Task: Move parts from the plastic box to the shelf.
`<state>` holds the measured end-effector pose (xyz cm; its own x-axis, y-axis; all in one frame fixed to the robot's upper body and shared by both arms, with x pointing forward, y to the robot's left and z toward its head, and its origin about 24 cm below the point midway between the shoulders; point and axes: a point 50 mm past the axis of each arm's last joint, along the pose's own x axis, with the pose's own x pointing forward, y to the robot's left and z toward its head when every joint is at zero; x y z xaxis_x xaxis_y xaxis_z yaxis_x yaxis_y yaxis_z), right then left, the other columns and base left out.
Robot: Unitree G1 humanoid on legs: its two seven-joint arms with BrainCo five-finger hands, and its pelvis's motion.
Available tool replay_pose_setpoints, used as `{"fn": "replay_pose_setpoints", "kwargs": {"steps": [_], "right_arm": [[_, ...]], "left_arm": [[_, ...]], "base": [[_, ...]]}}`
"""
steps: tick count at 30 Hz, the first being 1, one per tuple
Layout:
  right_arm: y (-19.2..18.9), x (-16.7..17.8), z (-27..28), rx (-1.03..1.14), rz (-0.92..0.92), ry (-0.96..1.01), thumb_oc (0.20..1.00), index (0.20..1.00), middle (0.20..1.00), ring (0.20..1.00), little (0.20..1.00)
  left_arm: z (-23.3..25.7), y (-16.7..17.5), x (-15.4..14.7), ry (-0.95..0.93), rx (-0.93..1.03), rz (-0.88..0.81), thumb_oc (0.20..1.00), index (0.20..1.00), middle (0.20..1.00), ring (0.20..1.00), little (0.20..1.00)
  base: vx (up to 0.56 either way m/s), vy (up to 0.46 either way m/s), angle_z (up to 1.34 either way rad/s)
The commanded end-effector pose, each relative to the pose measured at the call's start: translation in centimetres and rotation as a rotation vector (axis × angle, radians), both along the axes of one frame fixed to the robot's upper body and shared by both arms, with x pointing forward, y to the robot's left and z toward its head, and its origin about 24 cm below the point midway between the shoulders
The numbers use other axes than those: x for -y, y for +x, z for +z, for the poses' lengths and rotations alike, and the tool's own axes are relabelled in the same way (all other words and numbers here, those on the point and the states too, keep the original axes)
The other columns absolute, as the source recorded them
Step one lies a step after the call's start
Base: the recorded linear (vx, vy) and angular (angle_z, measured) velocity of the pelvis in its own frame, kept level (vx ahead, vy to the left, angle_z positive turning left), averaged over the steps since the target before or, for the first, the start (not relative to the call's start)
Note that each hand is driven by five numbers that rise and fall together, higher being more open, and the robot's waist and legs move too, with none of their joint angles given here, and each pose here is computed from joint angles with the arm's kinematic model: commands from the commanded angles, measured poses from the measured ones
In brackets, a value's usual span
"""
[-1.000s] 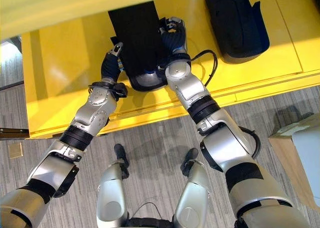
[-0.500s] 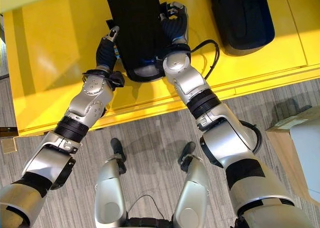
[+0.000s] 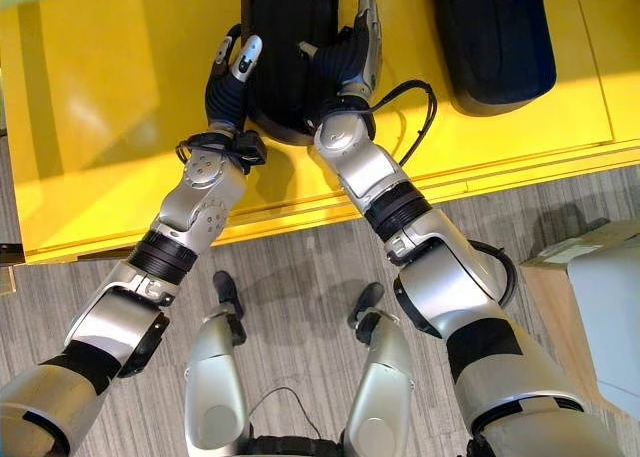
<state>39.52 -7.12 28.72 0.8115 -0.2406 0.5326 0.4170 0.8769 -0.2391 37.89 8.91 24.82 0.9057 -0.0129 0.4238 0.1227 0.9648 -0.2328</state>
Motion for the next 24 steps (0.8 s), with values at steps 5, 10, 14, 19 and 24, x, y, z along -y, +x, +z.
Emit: {"fn": "replay_pose_setpoints", "kwargs": {"steps": [5,10,14,19,24], "right_arm": [[-1.8,-1.9,5.1,0.229,0.003,-0.020,1.000,1.000,1.000,1.000,1.000],[-1.7,-1.6,4.9,0.236,-0.004,-0.066,1.000,1.000,1.000,1.000,1.000],[-1.8,-1.5,4.5,0.248,-0.010,-0.119,1.000,1.000,1.000,1.000,1.000],[-1.7,-0.9,3.7,0.249,-0.038,-0.159,1.000,1.000,1.000,1.000,1.000],[-1.2,-0.3,2.7,0.181,-0.027,-0.142,1.000,1.000,1.000,1.000,1.000]], "left_arm": [[4.5,-1.8,1.9,0.046,0.202,0.021,1.000,1.000,1.000,1.000,1.000],[4.0,-1.6,0.6,0.100,0.203,0.122,1.000,1.000,1.000,1.000,1.000],[3.0,-1.9,-0.8,0.096,0.208,0.168,1.000,1.000,1.000,1.000,1.000],[1.5,-2.7,-1.7,0.078,0.207,0.147,1.000,1.000,1.000,1.000,1.000],[0.2,-3.4,-1.4,0.041,0.183,0.074,1.000,1.000,1.000,1.000,1.000]], "base": [[-0.05,-0.029,0.00],[-0.02,-0.030,0.03],[0.00,-0.006,0.01],[-0.01,-0.005,0.01],[-0.02,-0.009,0.04]]}}
